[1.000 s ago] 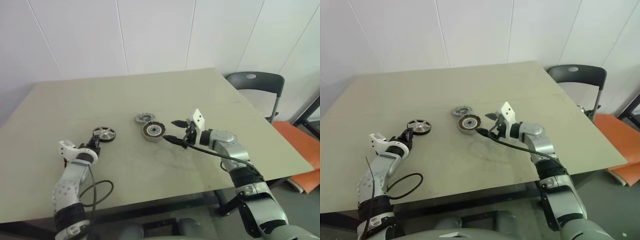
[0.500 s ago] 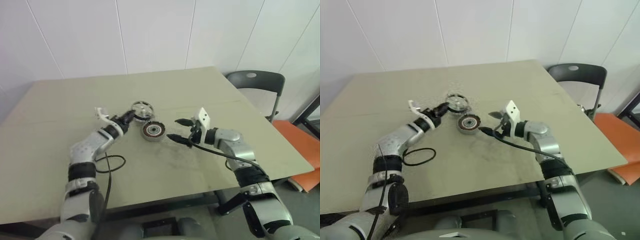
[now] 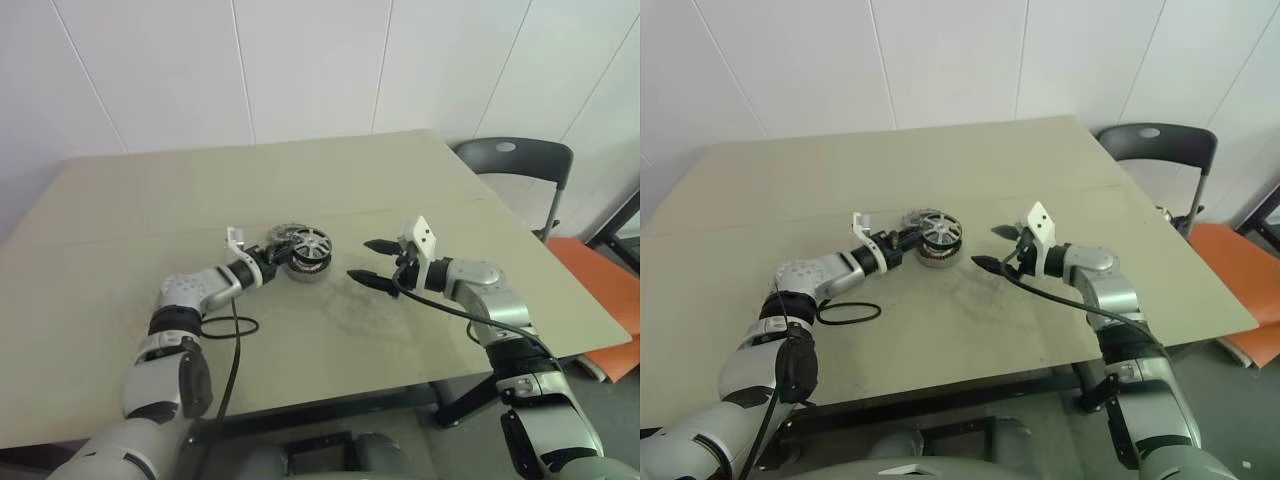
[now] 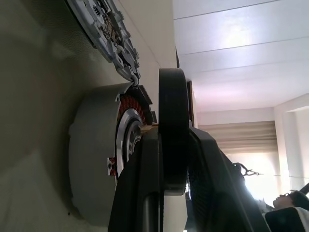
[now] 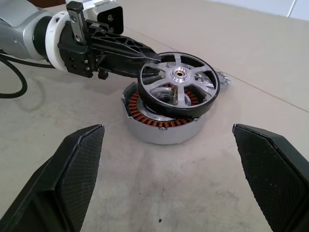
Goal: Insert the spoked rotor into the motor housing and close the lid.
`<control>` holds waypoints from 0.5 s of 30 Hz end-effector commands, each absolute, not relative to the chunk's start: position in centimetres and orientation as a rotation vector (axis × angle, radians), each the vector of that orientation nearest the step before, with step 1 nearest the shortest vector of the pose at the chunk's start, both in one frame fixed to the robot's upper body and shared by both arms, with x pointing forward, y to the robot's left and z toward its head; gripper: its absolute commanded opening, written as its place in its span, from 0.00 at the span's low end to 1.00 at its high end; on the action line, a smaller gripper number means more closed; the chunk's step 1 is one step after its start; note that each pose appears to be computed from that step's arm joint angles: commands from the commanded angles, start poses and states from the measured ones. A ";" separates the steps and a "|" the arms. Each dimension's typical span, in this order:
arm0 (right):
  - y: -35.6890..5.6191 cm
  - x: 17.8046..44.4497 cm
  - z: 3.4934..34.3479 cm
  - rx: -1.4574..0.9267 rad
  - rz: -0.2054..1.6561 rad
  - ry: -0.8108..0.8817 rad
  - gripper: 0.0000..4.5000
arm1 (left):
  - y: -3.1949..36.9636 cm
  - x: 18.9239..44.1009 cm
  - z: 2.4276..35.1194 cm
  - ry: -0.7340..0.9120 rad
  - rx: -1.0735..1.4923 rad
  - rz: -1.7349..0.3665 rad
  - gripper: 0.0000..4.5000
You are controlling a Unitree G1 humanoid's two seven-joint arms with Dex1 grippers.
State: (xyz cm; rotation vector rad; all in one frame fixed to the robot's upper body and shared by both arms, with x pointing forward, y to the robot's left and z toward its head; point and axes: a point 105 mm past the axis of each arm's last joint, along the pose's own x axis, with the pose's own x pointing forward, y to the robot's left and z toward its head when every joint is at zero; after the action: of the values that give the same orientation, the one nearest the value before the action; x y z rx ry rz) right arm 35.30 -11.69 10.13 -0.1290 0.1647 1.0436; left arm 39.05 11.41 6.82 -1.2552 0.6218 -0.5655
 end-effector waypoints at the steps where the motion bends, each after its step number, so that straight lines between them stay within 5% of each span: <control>1: -11.7 35.4 11.6 -0.150 1.043 0.112 1.00 | 12.0 39.1 8.3 0.589 -1.252 -0.604 0.09; 15: -11.1 35.1 11.8 -0.155 1.058 0.103 1.00 | 12.6 37.9 4.9 0.650 -1.159 -0.524 0.09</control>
State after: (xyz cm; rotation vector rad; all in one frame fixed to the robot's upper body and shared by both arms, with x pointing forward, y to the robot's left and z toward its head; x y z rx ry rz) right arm 35.18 -11.55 10.28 -0.1341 0.1591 1.0436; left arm 38.07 12.01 5.75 -1.1796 0.6350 -0.5622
